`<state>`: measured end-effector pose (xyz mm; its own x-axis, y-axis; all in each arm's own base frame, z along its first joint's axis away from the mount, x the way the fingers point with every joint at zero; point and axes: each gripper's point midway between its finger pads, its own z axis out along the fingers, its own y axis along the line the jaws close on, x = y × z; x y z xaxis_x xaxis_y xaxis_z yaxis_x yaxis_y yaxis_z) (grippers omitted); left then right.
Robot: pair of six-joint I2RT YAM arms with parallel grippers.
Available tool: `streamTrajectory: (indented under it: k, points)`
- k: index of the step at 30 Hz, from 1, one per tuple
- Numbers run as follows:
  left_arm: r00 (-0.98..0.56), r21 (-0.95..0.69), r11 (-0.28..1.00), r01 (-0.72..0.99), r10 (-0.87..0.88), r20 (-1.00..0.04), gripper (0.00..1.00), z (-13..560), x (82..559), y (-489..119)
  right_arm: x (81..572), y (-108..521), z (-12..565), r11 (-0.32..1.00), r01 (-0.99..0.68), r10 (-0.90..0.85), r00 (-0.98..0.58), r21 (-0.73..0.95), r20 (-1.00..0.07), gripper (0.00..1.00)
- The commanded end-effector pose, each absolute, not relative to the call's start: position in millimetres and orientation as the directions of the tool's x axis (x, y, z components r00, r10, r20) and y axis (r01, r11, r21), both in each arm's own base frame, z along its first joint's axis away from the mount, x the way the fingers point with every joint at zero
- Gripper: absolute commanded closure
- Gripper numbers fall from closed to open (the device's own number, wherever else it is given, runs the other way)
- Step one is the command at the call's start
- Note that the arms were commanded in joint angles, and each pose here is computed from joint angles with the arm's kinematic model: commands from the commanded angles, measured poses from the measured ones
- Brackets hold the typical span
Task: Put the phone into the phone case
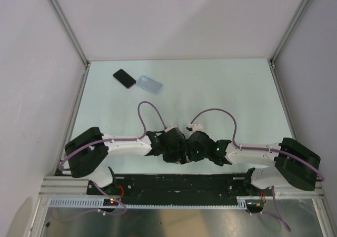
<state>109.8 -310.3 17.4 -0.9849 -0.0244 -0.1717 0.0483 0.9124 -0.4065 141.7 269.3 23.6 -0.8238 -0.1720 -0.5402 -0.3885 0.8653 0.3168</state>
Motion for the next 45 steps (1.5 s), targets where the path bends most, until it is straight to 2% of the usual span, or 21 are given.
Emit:
streamTrajectory:
  k: [1,7,11,16,23,31,38,42,45]
  points:
    - [-0.989,-0.3,0.952,0.06,0.016,-0.149,0.89,-9,96,-289,119,261,0,0.871,-0.364,-0.193,-0.871,0.33,-0.452,0.39]
    - [-0.961,-0.366,0.927,0.081,-0.025,-0.276,0.79,37,136,-303,149,255,27,0.879,-0.299,-0.076,-0.857,0.372,-0.509,0.23]
    - [-0.936,-0.4,0.915,0.053,-0.095,-0.34,0.68,65,166,-292,164,259,41,0.88,-0.312,-0.07,-0.832,0.359,-0.551,0.12]
    - [-0.886,-0.403,0.915,-0.028,-0.209,-0.413,0.58,86,202,-255,171,276,43,0.881,-0.351,-0.116,-0.812,0.319,-0.573,0.07]
    - [-0.866,-0.394,0.917,-0.057,-0.242,-0.438,0.54,91,218,-228,170,306,35,0.88,-0.402,-0.199,-0.795,0.253,-0.573,0.04]
    - [-0.866,-0.391,0.918,-0.058,-0.242,-0.439,0.53,89,220,-220,175,304,19,0.923,-0.383,-0.304,-0.773,0.028,-0.558,0.04]
    - [-0.867,-0.388,0.92,-0.058,-0.239,-0.438,0.53,89,223,-216,172,301,7,0.917,-0.392,-0.365,-0.764,-0.066,-0.532,0.05]
    - [-0.86,-0.391,0.918,-0.069,-0.254,-0.443,0.53,92,229,-214,191,280,3,0.941,-0.319,-0.33,-0.791,-0.114,-0.515,0.18]
    - [-0.852,-0.393,0.916,-0.079,-0.267,-0.451,0.53,96,238,-214,212,261,7,0.956,-0.26,-0.294,-0.8,-0.139,-0.523,0.35]
